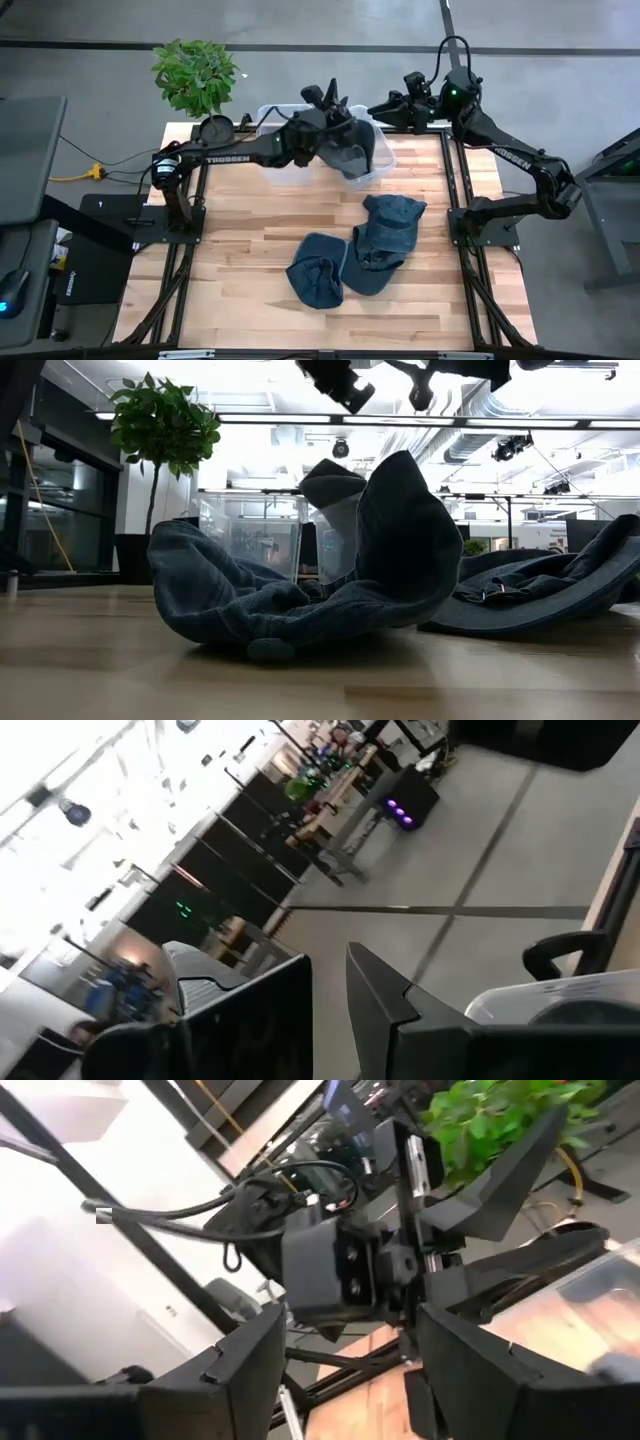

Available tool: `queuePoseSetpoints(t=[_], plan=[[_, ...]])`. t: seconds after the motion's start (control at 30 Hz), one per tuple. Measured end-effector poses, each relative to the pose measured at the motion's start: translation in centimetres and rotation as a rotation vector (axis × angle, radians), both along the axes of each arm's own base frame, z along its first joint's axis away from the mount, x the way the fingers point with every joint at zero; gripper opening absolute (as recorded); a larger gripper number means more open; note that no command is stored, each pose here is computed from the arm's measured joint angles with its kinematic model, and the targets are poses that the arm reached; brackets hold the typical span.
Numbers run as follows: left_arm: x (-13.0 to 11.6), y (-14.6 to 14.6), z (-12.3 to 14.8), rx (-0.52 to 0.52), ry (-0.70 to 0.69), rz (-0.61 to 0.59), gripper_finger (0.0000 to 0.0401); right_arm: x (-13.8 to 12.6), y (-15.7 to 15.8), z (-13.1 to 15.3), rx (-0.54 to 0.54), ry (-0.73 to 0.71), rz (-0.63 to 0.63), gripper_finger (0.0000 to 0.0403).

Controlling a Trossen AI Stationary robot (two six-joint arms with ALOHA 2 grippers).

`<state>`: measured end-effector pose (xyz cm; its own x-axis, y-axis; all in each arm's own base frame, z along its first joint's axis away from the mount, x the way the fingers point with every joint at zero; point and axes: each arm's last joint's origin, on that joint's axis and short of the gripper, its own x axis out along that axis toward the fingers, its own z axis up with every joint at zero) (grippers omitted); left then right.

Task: Pick & Place hat
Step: Put the gray cap into the right transparent bin

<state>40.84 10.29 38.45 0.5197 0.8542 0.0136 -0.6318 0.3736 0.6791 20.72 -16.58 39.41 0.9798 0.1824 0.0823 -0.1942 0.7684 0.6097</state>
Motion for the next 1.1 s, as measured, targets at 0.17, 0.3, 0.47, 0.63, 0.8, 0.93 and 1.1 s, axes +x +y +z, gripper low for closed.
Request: queuePoseSetpoints(t=[0.17,0.3,0.47,0.63,0.8,0.93,1.1], plan=[[-0.2,0.7,0.1,-0.017,-0.036,0.009,0.0000,-0.3,-0.4,-0.3,-0.014,0.021,0.006,0.0220],[-0.2,0.8,0.0,-0.029,-0.056,0.019,0.0000,-0.6,-0.7,-0.9,-0.039,0.059,-0.004,0.0220],[-1.9,0.5,1.8,-0.106,-0.164,0.022,0.0000,-0.7,-1.0,-2.4,-0.191,0.141,-0.069,0.0220],[-3.7,0.8,1.8,-0.301,-0.201,-0.063,0.0000,-0.9,-1.4,-3.9,-0.531,0.289,-0.235,0.0220],[-5.6,1.8,1.7,-0.515,-0.220,-0.131,0.0000,0.7,-2.3,-6.0,-0.792,0.445,-0.306,0.0220],[-6.0,1.5,1.6,-0.561,-0.195,-0.161,0.0000,2.6,-3.4,-8.4,-0.803,0.502,-0.252,0.0220],[-6.9,1.3,1.7,-0.662,-0.193,-0.196,0.0000,3.7,-4.5,-11.0,-0.739,0.581,-0.224,0.0220]])
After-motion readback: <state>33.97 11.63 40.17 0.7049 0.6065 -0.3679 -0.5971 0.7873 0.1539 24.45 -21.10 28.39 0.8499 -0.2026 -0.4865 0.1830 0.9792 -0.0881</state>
